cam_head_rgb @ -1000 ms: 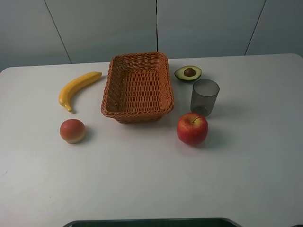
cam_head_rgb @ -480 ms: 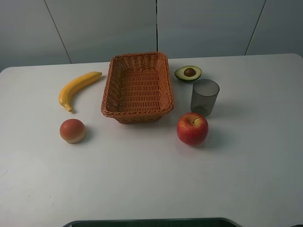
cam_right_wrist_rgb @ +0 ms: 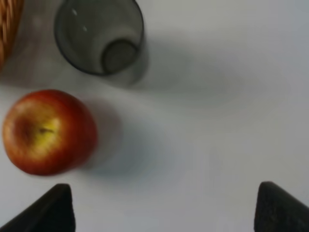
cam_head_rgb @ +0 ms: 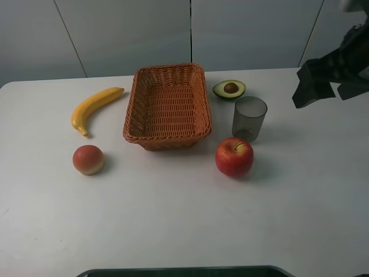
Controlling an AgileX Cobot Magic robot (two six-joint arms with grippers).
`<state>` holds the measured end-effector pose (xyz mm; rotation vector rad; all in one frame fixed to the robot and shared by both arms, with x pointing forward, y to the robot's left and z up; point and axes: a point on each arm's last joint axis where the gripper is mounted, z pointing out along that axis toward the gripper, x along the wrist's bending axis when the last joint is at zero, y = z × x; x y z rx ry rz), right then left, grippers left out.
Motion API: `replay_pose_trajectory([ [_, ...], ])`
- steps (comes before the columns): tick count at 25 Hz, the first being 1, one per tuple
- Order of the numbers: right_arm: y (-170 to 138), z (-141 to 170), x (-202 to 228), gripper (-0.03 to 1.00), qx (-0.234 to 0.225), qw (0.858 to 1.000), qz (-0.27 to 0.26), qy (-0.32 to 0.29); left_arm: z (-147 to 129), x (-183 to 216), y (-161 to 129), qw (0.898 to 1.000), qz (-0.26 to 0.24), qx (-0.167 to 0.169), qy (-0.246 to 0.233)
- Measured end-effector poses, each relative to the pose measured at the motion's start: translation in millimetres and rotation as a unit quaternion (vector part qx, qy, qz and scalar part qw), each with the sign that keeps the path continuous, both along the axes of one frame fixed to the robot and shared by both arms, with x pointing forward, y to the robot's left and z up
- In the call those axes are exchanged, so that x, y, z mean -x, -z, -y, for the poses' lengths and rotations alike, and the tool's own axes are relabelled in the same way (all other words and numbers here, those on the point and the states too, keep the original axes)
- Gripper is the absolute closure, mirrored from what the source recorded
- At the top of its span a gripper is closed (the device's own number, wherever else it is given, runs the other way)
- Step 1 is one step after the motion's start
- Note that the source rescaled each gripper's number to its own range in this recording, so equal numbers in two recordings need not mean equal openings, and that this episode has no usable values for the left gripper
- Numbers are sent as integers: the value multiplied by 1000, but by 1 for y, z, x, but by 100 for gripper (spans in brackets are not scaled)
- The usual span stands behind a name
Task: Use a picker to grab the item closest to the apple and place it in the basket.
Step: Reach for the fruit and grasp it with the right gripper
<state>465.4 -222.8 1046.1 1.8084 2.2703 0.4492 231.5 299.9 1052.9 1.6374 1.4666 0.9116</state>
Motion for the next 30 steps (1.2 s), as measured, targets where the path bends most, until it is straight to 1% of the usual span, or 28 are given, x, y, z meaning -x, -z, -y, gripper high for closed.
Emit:
replay_pose_trajectory([
  [6,10,-22,-43,16,-7,1000,-26,0,0,0,0,1000,0,0,0],
  [9,16,-28,-55,16,-20,999,-39,6,0,0,0,1000,0,0,0],
  [12,23,-32,-60,12,-28,998,-46,10,0,0,0,1000,0,0,0],
  [17,39,-37,-67,1,-23,997,-68,10,0,0,0,1000,0,0,0],
  [20,41,-38,-69,-3,-26,997,-70,22,0,0,0,1000,0,0,0],
  [25,43,-38,-74,-3,-31,997,-56,49,0,0,0,1000,0,0,0],
  [30,48,-36,-80,-3,-20,996,-51,75,0,0,0,1000,0,0,0],
])
